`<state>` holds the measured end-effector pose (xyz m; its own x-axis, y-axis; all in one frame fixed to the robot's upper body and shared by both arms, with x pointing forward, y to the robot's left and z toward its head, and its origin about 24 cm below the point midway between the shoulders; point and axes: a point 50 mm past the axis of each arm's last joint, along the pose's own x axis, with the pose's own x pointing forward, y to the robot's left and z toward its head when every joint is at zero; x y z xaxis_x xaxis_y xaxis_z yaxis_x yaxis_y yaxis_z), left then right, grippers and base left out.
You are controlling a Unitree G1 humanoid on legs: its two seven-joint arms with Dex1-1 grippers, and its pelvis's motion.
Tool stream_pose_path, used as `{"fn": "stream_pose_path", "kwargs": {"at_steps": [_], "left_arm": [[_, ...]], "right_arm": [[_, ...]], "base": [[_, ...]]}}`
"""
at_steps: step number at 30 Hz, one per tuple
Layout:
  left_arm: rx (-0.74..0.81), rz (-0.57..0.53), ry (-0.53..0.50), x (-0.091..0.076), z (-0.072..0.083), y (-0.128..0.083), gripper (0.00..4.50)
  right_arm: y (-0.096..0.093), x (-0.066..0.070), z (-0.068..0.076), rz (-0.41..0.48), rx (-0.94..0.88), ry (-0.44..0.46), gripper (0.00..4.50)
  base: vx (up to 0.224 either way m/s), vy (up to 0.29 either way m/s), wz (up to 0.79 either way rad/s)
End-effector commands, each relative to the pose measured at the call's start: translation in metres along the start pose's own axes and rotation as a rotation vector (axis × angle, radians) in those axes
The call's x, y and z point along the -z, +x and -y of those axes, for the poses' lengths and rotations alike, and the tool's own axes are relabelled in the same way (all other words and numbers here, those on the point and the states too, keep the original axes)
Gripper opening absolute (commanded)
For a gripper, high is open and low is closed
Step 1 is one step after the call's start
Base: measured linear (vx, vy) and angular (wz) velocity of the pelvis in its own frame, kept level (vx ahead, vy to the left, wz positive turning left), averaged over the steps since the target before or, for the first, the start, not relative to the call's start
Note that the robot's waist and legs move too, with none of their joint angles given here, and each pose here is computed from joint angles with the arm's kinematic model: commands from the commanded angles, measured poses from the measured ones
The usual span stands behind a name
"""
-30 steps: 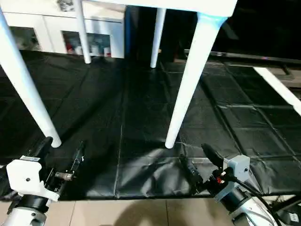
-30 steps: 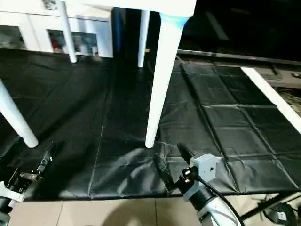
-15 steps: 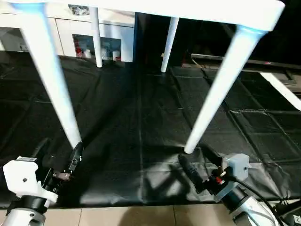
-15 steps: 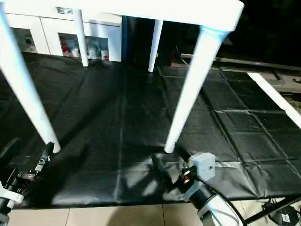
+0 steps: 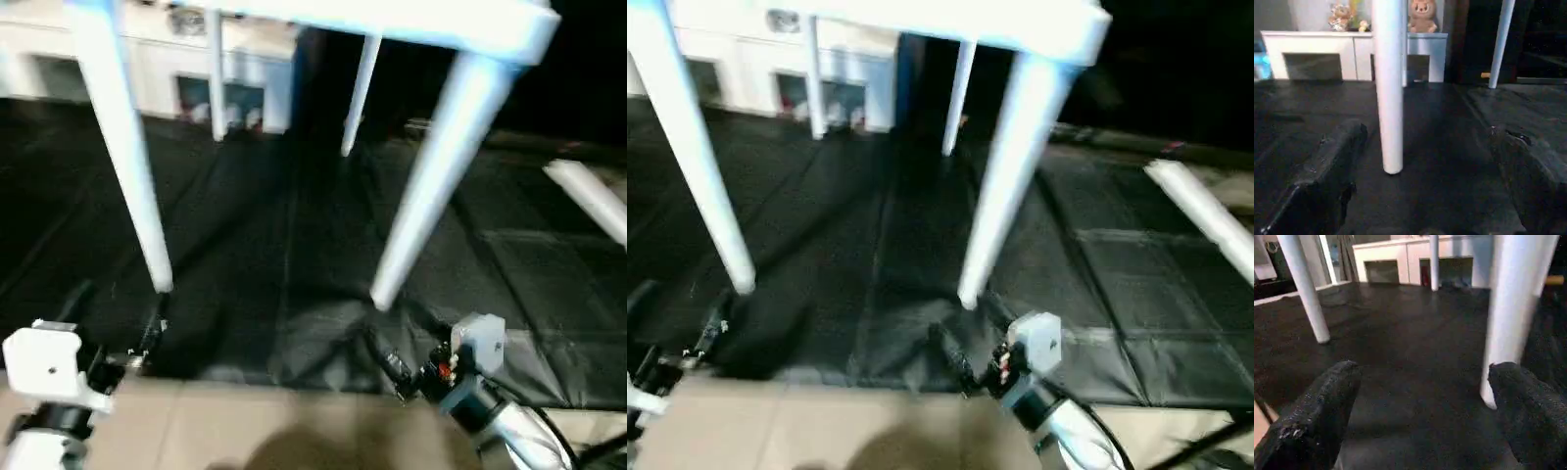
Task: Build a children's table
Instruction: Flip table
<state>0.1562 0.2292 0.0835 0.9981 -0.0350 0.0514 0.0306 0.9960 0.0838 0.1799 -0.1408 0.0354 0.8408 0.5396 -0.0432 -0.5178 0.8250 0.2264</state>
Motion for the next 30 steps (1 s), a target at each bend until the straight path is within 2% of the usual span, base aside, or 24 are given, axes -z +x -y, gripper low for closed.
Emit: {"fn": "stream_pose_path", "kwargs": {"at_steps": [1,6,11,14,19,27,30], "left_arm": [[0.013,0.012,0.005,-0.003,0.0,0.003,4.48],[0.023,0.007,0.021,-0.003,-0.001,0.005,4.48],[0.045,0.0,0.061,-0.007,-0.002,0.012,4.48],[0.052,-0.016,0.05,-0.005,-0.002,0.014,4.48],[0.05,-0.024,0.059,-0.005,-0.004,0.021,4.48],[0.042,-0.014,0.055,-0.005,-0.007,0.03,4.48],[0.043,-0.014,0.058,-0.005,-0.008,0.034,4.48]], "right_arm": [[0.001,-0.003,0.0,0.017,0.004,-0.005,4.46],[0.002,-0.002,0.0,0.017,0.009,0.001,4.46],[0.002,0.0,0.004,0.024,0.079,0.0,4.46],[0.003,0.0,0.008,0.042,0.141,0.023,4.46],[0.003,-0.001,0.009,0.061,0.183,0.02,4.46],[0.006,0.002,0.01,0.044,0.194,0.029,4.46],[0.006,0.001,0.011,0.048,0.205,0.031,4.46]], "base": [[-0.053,-0.144,0.0],[-0.082,-0.077,0.06],[-0.112,0.108,0.13],[-0.082,0.115,0.2],[0.0,0.014,0.01],[0.0,0.0,0.0],[0.029,0.031,-0.47]]}}
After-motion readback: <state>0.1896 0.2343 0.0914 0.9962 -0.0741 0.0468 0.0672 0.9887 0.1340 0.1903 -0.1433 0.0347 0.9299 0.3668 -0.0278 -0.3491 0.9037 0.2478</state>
